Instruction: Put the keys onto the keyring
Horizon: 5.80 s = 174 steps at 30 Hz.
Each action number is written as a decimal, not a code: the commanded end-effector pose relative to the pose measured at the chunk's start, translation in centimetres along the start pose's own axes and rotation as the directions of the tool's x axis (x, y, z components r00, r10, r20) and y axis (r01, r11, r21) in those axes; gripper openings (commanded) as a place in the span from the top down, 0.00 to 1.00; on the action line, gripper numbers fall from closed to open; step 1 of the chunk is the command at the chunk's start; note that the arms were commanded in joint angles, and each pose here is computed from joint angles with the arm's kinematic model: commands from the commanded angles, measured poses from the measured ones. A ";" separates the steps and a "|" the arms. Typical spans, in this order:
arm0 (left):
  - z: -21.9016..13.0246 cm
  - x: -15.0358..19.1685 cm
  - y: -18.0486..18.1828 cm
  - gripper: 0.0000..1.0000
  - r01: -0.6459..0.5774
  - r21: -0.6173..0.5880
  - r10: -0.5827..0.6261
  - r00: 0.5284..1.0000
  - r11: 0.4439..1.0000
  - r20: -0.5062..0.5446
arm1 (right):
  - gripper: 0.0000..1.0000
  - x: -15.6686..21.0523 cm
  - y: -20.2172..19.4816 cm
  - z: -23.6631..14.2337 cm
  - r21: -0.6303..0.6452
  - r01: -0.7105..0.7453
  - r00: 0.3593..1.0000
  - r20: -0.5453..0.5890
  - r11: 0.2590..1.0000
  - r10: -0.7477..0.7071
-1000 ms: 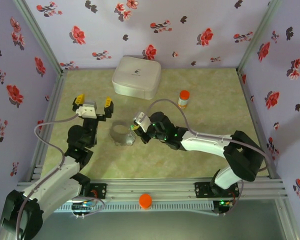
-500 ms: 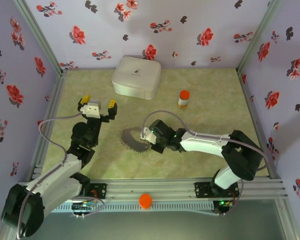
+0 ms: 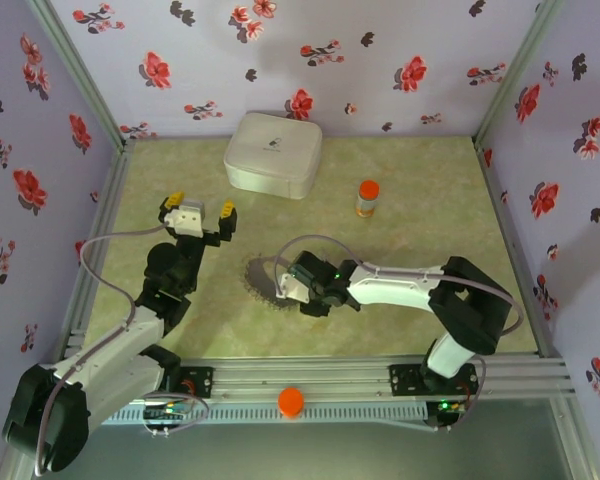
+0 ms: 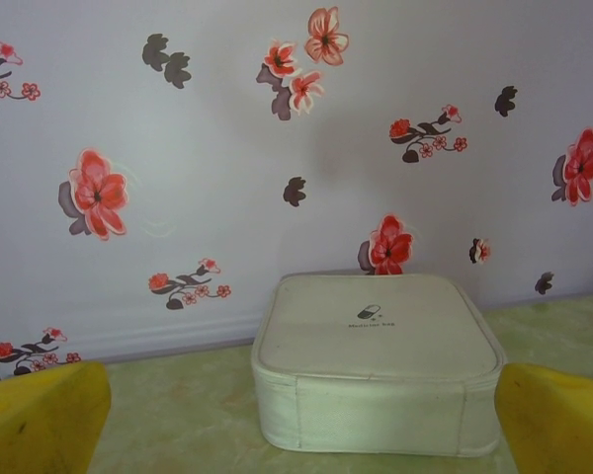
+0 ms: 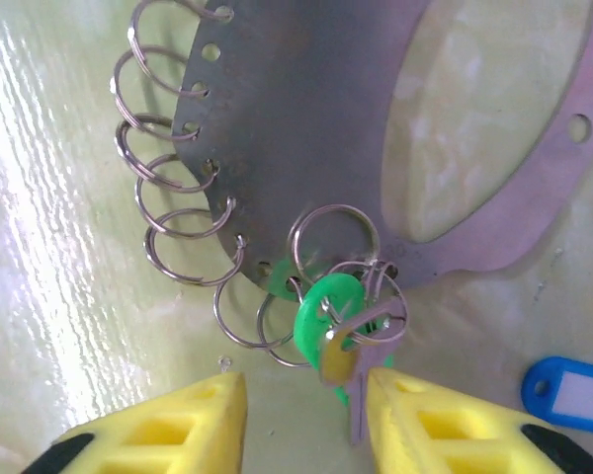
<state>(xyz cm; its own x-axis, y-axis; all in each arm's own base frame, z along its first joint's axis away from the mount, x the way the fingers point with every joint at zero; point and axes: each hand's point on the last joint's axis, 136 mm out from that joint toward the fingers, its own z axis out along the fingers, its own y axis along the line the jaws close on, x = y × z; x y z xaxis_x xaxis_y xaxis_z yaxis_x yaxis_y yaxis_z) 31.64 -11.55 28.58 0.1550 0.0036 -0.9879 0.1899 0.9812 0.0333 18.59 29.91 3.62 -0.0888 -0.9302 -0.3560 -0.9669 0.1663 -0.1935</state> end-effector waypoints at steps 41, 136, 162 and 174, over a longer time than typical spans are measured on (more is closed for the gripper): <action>1.1 9.8 -9.8 0.00 0.356 0.077 -0.187 0.650 0.931 -0.737 | 0.67 -3.7 1.9 -2.7 -0.228 -0.967 0.135 -0.070 0.116 0.988; -12.1 3.9 -20.0 0.75 0.093 0.982 0.098 0.989 0.165 -0.110 | 1.00 -8.8 -2.6 -18.0 -0.099 -0.012 0.782 0.619 0.995 0.071; -12.2 5.5 -20.1 0.82 0.039 0.979 0.188 0.979 0.200 -0.078 | 1.00 -10.3 -0.9 -17.8 -0.082 0.115 0.786 0.617 0.990 -0.040; -11.9 5.1 -19.9 1.00 -0.014 0.971 0.193 0.981 0.237 -0.033 | 1.00 -10.3 -0.2 -16.8 -0.099 0.112 0.795 0.606 0.989 -0.030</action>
<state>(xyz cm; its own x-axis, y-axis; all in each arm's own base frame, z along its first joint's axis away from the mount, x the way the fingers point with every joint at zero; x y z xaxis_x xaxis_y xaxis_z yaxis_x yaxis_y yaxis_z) 16.72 -28.72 19.54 0.0713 0.2291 -0.9708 0.9969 0.0156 0.0769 16.28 32.61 20.58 0.0560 -0.6088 -0.7913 -0.9916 0.0587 -0.1154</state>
